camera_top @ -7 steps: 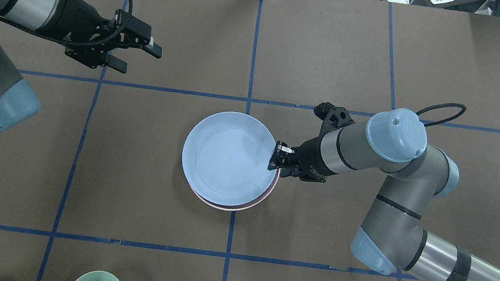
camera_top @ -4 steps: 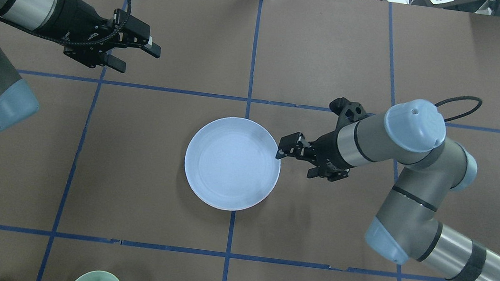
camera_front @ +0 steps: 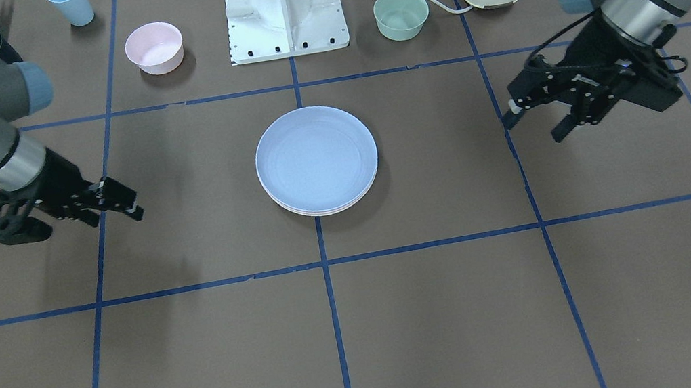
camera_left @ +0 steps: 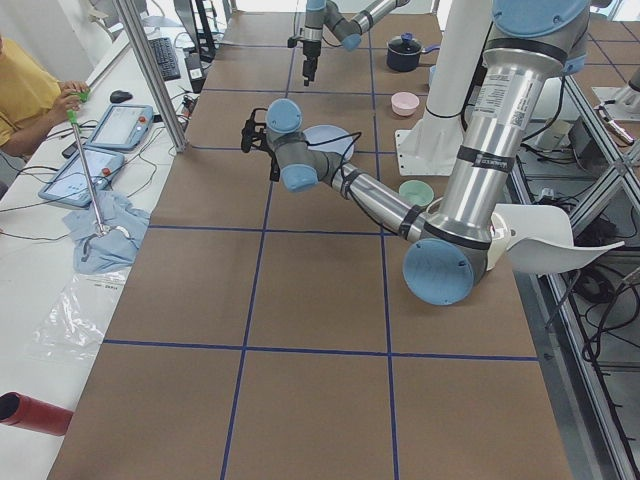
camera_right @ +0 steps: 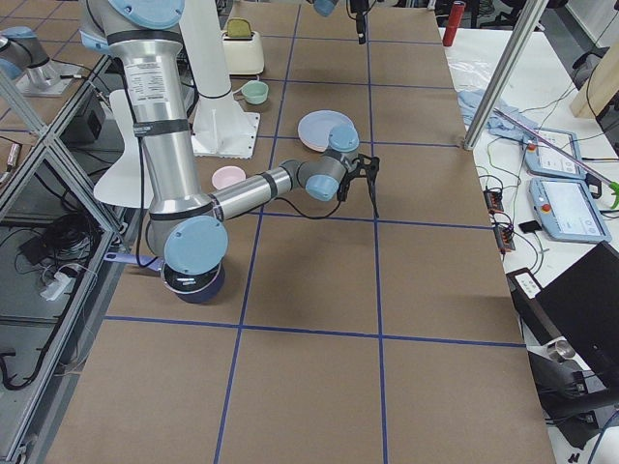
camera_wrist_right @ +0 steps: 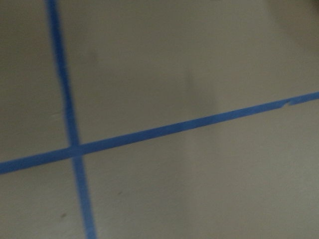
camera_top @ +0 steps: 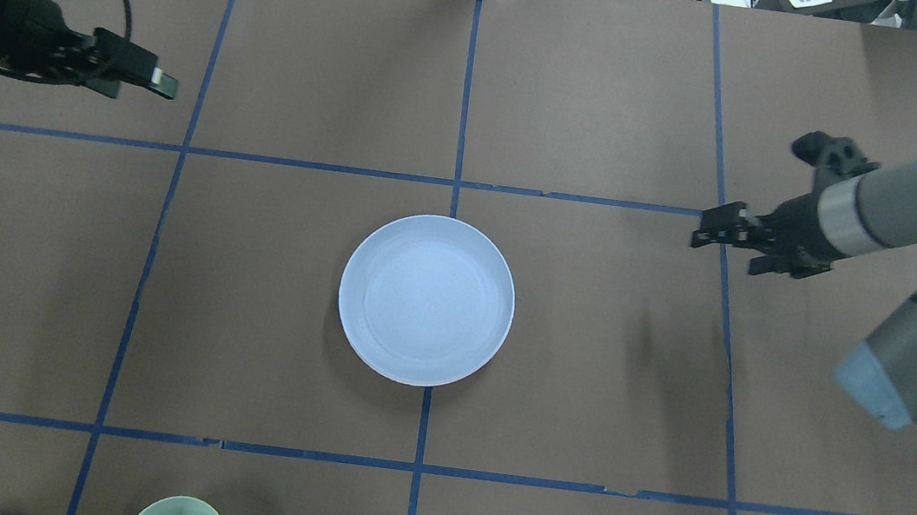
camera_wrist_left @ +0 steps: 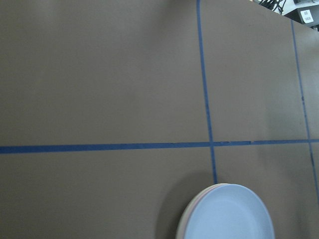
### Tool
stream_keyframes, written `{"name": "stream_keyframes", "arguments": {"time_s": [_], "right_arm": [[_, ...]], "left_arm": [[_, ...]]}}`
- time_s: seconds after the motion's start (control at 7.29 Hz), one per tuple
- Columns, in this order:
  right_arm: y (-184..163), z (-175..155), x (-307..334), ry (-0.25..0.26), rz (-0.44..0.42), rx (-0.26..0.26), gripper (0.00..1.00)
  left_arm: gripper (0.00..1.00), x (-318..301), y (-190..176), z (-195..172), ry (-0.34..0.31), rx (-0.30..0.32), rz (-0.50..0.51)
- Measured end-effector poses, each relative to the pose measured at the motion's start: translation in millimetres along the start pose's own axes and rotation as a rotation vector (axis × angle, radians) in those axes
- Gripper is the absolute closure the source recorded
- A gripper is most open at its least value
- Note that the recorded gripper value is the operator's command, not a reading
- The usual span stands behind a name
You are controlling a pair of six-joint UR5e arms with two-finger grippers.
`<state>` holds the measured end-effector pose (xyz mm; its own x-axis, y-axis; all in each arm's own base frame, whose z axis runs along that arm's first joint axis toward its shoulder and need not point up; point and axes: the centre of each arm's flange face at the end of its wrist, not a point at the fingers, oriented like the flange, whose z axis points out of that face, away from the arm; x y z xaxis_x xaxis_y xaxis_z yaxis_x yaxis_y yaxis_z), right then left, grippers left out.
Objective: Stack three plates with pink and blue
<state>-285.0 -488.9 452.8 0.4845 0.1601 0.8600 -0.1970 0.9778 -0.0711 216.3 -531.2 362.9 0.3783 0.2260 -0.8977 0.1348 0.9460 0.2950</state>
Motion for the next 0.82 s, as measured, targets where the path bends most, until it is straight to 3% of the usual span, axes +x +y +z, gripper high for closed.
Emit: {"name": "stream_keyframes", "arguments": {"time_s": [0.27, 0.41, 0.55, 0.82], "right_arm": [[-53, -70, 119, 0.129, -0.112, 0.009, 0.0], [-69, -99, 163, 0.189, -0.171, -0.006, 0.0], [-79, -125, 197, 0.229, -0.213, -0.024, 0.0], [-86, -151, 232, 0.245, -0.216, -0.045, 0.0]], "left_arm": [[0.0, -108, -23, -29, -0.13, 0.029, 0.18], [0.0, -145, -30, -47, -0.179, 0.033, 0.219], [0.0, -176, -37, -72, -0.236, 0.028, 0.238], [0.0, -226, -47, -125, -0.334, -0.016, 0.276]]}}
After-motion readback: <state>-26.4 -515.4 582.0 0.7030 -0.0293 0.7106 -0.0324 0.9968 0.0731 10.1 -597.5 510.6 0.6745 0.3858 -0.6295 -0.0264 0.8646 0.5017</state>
